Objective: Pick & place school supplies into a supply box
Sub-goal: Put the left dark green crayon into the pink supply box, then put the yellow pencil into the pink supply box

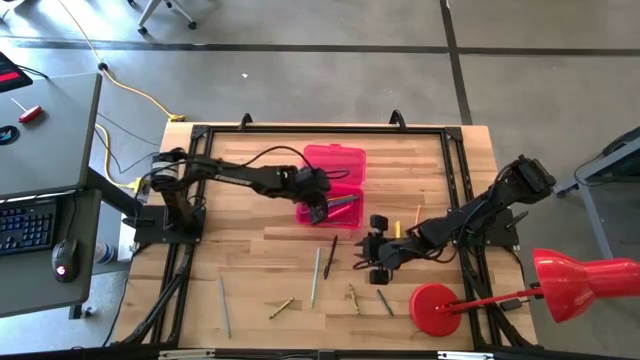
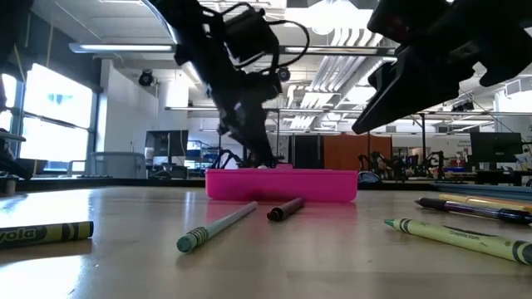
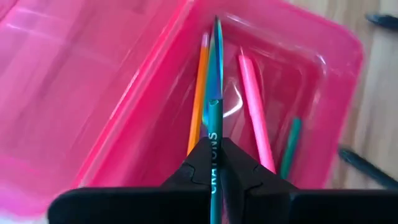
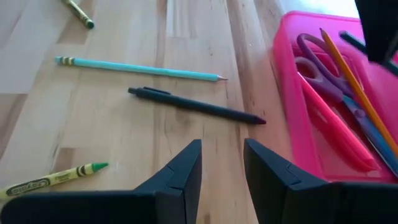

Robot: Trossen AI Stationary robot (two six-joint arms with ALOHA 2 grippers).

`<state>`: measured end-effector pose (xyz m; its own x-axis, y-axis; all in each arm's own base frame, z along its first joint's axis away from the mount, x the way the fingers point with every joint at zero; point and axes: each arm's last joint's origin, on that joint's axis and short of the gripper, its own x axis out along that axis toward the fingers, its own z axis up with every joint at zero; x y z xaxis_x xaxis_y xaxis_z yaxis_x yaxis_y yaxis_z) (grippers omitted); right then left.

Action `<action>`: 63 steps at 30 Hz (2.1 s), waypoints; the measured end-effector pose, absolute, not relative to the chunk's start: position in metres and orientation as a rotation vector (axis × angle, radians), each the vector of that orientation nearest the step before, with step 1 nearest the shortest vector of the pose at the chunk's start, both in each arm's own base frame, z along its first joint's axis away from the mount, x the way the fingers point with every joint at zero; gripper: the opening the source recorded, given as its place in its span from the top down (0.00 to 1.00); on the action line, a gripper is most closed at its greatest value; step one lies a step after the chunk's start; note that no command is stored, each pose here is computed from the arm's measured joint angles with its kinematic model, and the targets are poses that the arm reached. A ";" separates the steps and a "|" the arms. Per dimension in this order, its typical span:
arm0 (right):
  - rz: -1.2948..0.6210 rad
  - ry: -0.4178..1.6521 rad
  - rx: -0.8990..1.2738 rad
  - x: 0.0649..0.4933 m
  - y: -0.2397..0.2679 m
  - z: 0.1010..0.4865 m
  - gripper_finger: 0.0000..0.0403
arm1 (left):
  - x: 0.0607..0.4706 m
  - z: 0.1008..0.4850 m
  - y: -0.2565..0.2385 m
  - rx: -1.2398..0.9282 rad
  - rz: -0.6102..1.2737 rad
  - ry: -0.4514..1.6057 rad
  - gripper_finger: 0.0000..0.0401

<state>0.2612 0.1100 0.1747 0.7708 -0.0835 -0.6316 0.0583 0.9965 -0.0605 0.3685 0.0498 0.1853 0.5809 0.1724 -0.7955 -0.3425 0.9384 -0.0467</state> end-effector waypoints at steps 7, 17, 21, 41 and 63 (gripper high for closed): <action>-0.129 0.663 -0.022 0.262 0.109 0.176 0.76 | 0.373 0.176 0.049 -0.129 0.261 0.919 0.87; -0.311 0.682 0.094 0.256 0.103 0.171 0.76 | 0.375 0.177 0.051 -0.067 0.284 0.898 0.61; -0.450 0.737 0.184 0.247 0.098 0.163 0.76 | 0.373 0.181 0.051 -0.081 0.291 0.889 0.55; -1.087 1.023 0.663 0.193 0.078 0.146 0.76 | 0.371 0.194 0.050 -0.145 0.317 0.838 0.59; -1.250 1.089 0.739 0.183 0.068 0.142 0.76 | 0.370 0.194 0.050 -0.152 0.319 0.844 0.59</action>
<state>0.1828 0.0684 0.1416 -0.0361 -0.3647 -0.9304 0.9714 0.2057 -0.1183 0.3703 0.0502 0.1937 0.6207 0.2165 -0.7535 -0.3363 0.9417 -0.0064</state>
